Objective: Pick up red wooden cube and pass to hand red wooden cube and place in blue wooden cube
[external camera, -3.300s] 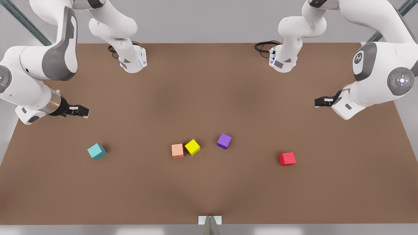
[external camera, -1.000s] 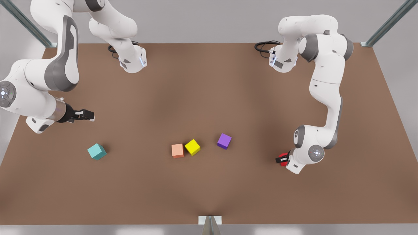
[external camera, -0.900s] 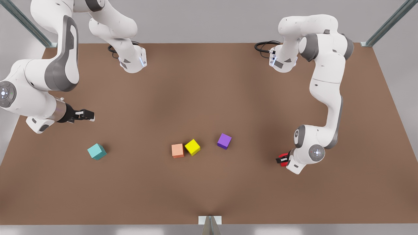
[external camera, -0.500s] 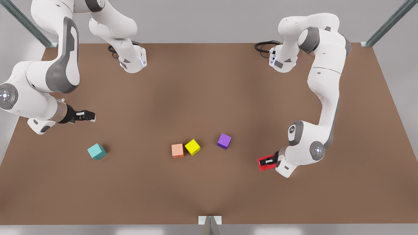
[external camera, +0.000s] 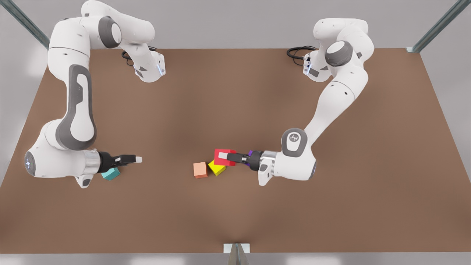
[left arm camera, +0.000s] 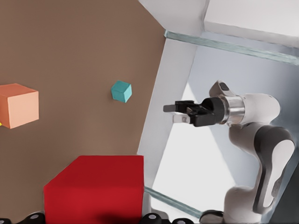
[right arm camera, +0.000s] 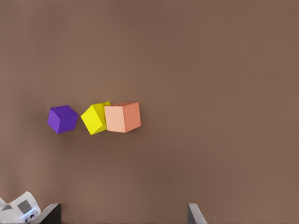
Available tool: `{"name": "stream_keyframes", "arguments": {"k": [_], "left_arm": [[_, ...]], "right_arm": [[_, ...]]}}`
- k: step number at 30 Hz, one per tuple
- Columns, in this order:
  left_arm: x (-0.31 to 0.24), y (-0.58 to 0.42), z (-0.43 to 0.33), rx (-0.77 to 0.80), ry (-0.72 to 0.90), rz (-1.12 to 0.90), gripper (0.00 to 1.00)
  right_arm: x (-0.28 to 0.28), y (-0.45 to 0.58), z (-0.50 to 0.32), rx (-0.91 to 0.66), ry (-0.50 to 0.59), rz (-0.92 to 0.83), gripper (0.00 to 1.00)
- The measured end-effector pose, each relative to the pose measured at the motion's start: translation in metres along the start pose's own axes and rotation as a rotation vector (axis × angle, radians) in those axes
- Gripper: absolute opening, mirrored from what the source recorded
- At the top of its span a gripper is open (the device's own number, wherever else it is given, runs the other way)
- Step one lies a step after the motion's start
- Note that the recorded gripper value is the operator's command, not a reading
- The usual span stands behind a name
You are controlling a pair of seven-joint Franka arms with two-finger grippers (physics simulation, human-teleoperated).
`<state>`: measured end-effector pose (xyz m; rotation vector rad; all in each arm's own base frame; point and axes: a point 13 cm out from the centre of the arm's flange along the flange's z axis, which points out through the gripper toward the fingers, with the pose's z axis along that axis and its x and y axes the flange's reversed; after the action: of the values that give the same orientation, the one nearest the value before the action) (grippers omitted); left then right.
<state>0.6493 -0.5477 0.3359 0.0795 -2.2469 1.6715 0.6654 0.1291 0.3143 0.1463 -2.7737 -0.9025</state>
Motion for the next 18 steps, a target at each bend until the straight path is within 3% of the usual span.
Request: {"name": "stream_keyframes", "arguments": {"k": [4,9,13,18], "left_arm": [[-0.01,0.0,-0.003,0.066,-0.02,0.065,0.7],[-0.013,0.004,-0.003,0.078,-0.036,0.196,0.71],[-0.017,0.006,-0.001,0.101,-0.05,0.273,0.74],[-0.017,0.001,0.001,0.159,-0.062,0.328,0.69]], "right_arm": [[-0.041,0.064,0.036,-0.272,-0.041,-0.146,1.0],[-0.058,0.115,0.053,-0.486,-0.117,-0.326,1.0],[-0.068,0.141,0.069,-0.596,-0.184,-0.461,1.0],[-0.08,0.156,0.084,-0.661,-0.302,-0.587,1.0]]}}
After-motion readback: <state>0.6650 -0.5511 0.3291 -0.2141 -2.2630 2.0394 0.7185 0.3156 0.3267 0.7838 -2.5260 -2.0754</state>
